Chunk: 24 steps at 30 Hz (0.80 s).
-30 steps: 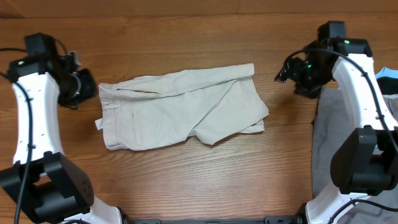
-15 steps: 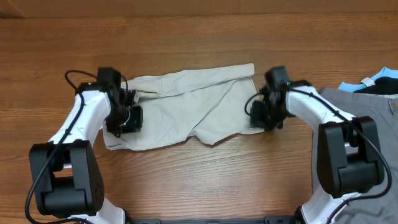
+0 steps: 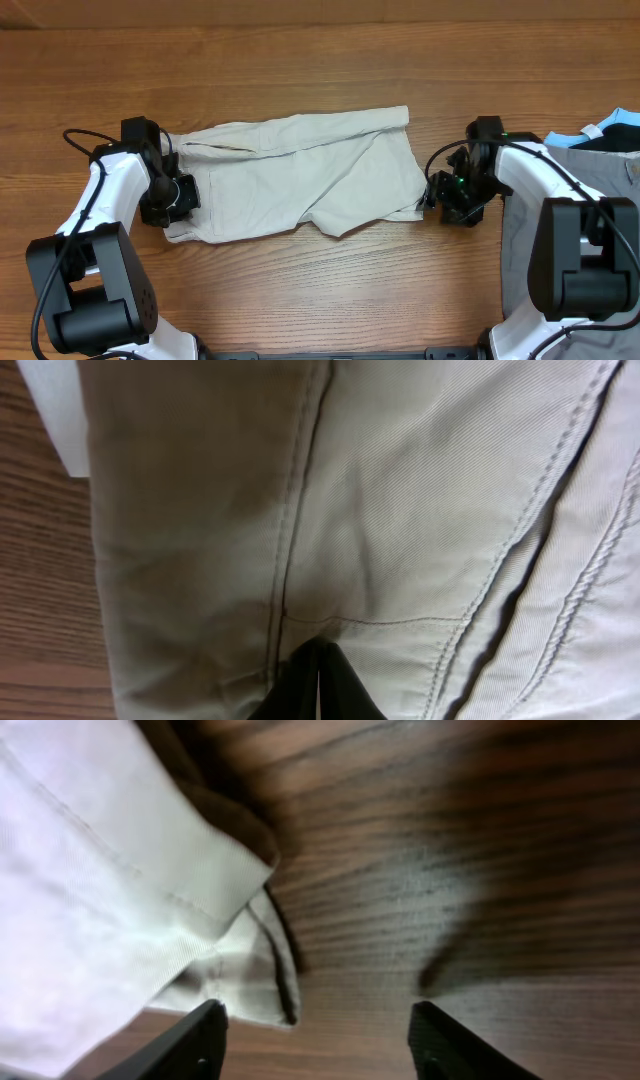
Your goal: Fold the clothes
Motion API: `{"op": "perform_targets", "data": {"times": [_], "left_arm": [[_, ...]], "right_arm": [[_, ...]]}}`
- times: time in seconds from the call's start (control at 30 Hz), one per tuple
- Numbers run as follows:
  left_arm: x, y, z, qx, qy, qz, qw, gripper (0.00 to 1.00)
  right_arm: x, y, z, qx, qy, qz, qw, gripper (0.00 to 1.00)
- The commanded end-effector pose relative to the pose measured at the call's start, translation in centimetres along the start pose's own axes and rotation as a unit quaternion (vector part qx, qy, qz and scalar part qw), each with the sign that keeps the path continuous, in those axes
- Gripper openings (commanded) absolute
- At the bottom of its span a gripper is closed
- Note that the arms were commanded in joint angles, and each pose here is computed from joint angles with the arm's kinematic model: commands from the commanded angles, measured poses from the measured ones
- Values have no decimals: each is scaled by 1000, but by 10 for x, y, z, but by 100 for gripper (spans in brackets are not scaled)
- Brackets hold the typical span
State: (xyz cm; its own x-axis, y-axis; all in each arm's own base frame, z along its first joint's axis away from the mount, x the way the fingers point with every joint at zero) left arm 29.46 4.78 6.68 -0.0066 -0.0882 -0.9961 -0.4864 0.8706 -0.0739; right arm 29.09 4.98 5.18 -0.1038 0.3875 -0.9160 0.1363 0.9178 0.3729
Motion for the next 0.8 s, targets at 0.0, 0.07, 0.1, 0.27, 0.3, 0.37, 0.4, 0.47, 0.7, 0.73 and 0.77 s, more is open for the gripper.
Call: {"op": "perform_targets", "data": {"times": [0.0, 0.07, 0.1, 0.27, 0.3, 0.37, 0.4, 0.47, 0.7, 0.73, 0.77], "left_arm": [[2, 2, 1, -9, 0, 3, 1000, 8], [2, 2, 1, -8, 0, 3, 1000, 8], [2, 2, 1, -8, 0, 3, 1000, 8], [2, -1, 0, -8, 3, -7, 1000, 11], [2, -1, 0, -8, 4, -8, 1000, 11], [2, -1, 0, -8, 4, -9, 1000, 12], [2, -1, 0, -8, 3, -9, 1000, 12], [2, -2, 0, -8, 3, -9, 1000, 12], [2, -2, 1, -8, 0, -9, 1000, 13], [2, -2, 2, -7, -1, -8, 1000, 14], [2, -2, 2, -2, -2, -8, 1000, 14]], "right_arm": [[-7, 14, -1, -15, -12, 55, 998, 65], [-4, 24, -1, -23, -14, 84, 996, 66], [-2, 26, 0, -18, -17, 85, 996, 65], [12, 23, 4, 41, -33, 80, 995, 54], [15, 23, 1, 51, -29, 79, 995, 52], [21, 22, -6, 64, -18, 78, 995, 50], [25, 22, -9, 70, -14, 78, 994, 49], [26, 26, -7, 61, -21, 98, 993, 47], [16, 48, 22, 40, -79, 178, 980, 13], [17, 47, 21, 44, -77, 177, 980, 4], [17, 43, 19, 49, -73, 167, 982, 4]]}}
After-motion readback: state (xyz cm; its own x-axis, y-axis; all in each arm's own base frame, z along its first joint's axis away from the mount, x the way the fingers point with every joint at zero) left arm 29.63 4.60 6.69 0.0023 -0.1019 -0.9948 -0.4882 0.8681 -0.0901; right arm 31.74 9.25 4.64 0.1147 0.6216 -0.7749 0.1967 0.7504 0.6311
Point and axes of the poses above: each gripper's point midway between its finger pads, its own x axis out along the fingers, its own y axis along the line the jaws close on, z = x × y, the point moved 4 cm from there along -x, back along the fingers, and after that the axes turned 12 degrees about -x, right-handed, at the moved point
